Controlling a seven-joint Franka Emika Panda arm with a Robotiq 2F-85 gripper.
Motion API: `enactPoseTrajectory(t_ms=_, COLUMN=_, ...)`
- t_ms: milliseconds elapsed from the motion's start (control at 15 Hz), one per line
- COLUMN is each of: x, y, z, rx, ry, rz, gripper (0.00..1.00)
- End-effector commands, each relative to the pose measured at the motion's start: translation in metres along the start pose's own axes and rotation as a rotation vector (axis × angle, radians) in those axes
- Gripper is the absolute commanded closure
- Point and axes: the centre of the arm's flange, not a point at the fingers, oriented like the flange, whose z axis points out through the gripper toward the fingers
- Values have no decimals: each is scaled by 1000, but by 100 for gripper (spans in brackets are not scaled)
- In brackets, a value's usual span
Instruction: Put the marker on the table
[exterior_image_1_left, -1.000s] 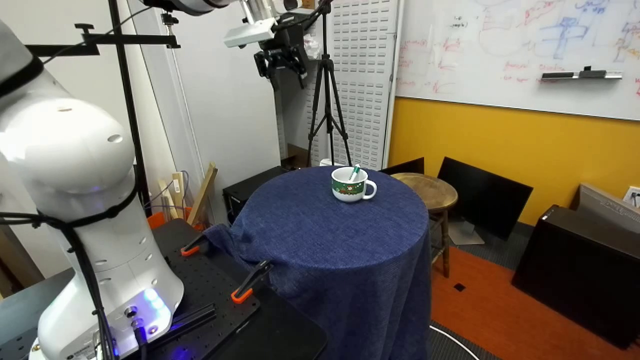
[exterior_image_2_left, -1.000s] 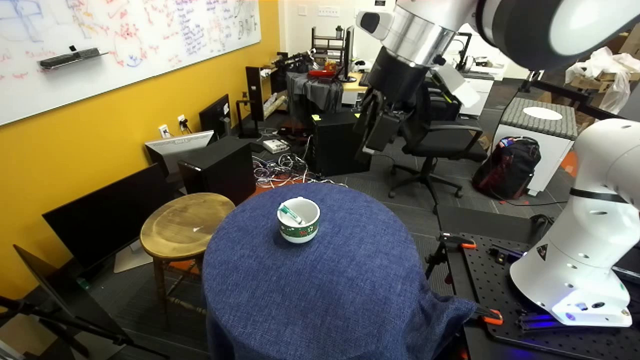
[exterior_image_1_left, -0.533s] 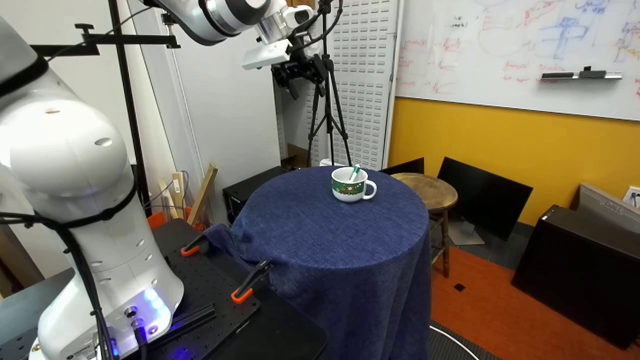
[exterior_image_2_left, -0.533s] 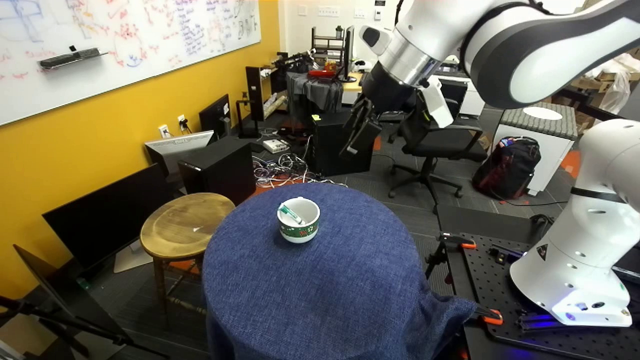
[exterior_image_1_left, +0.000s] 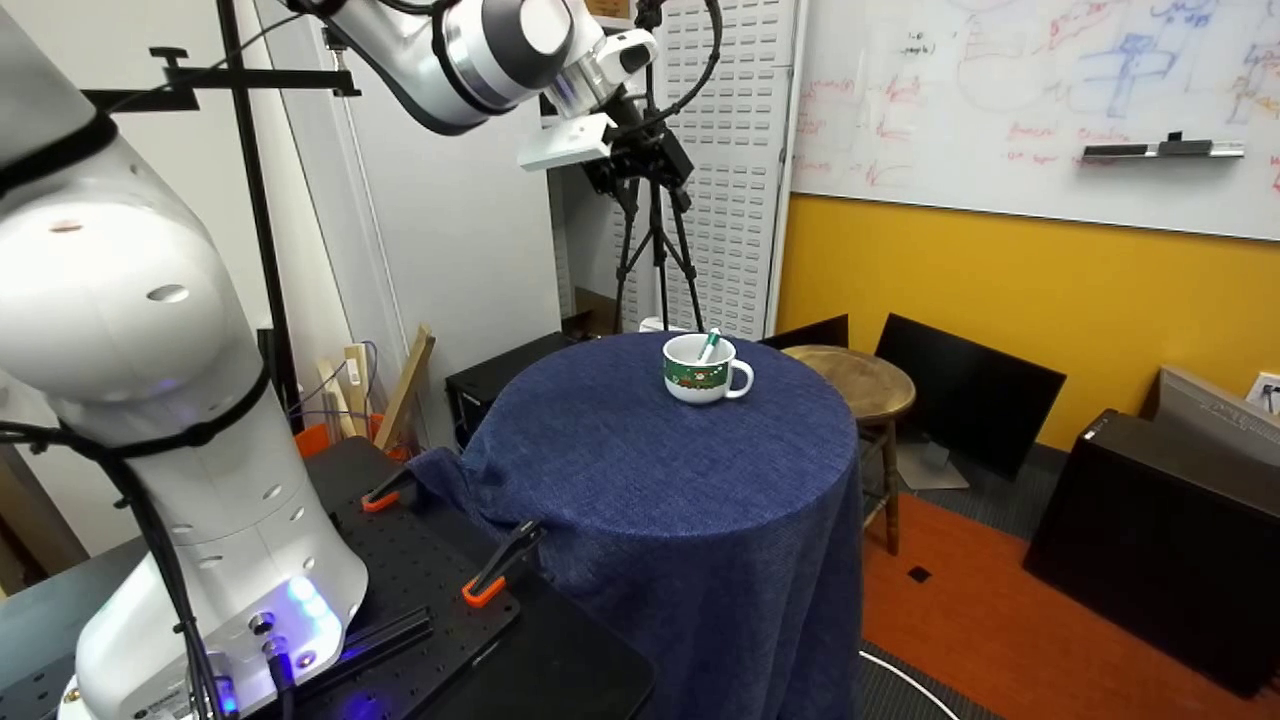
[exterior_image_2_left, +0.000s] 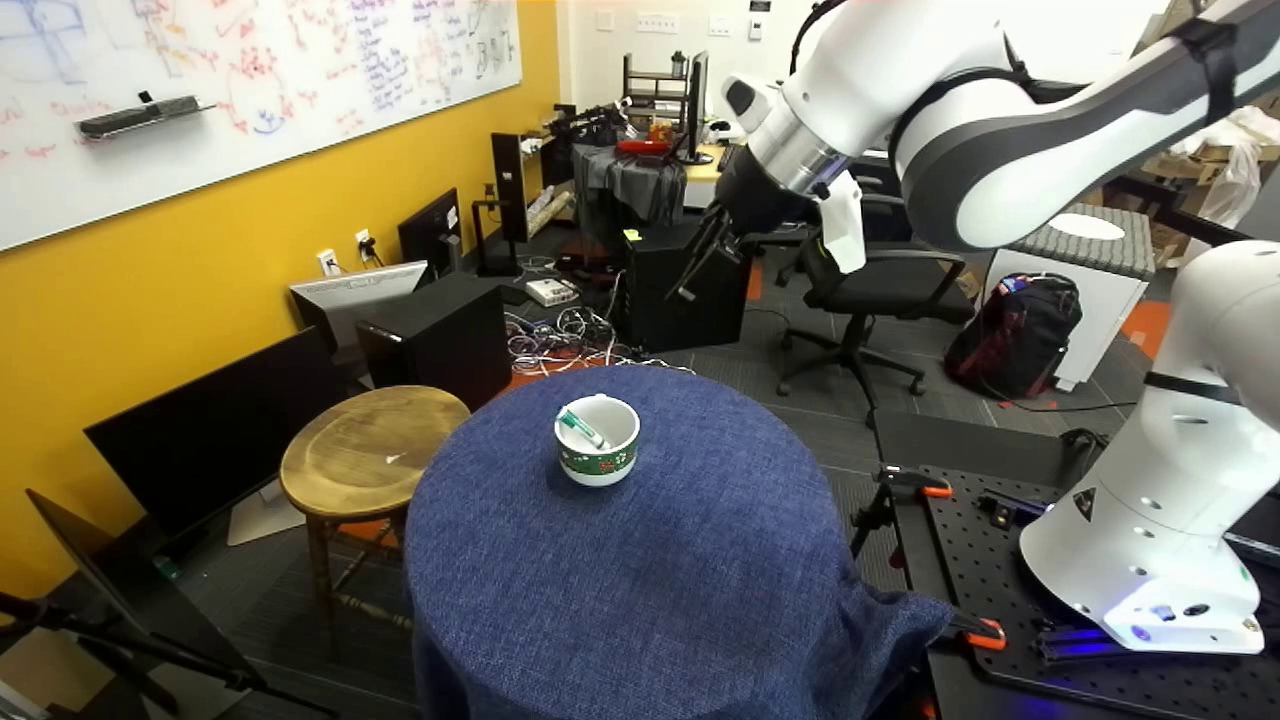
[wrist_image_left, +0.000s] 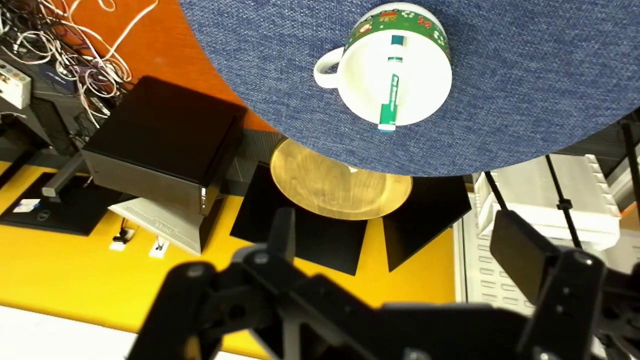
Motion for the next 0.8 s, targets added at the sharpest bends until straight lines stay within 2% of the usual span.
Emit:
enactPoseTrajectory(t_ms=0, x=1, y=10, z=23, rx=29, ry=15, rz=29, gripper=0)
enactPoseTrajectory(t_ms=400, x=-5, y=28, z=53, rx=151, ry=-37, rz=48, gripper=0)
enactPoseTrajectory(t_ms=733, x=-6, y=39, z=67, rx=188, ry=-56, rz=68, gripper=0)
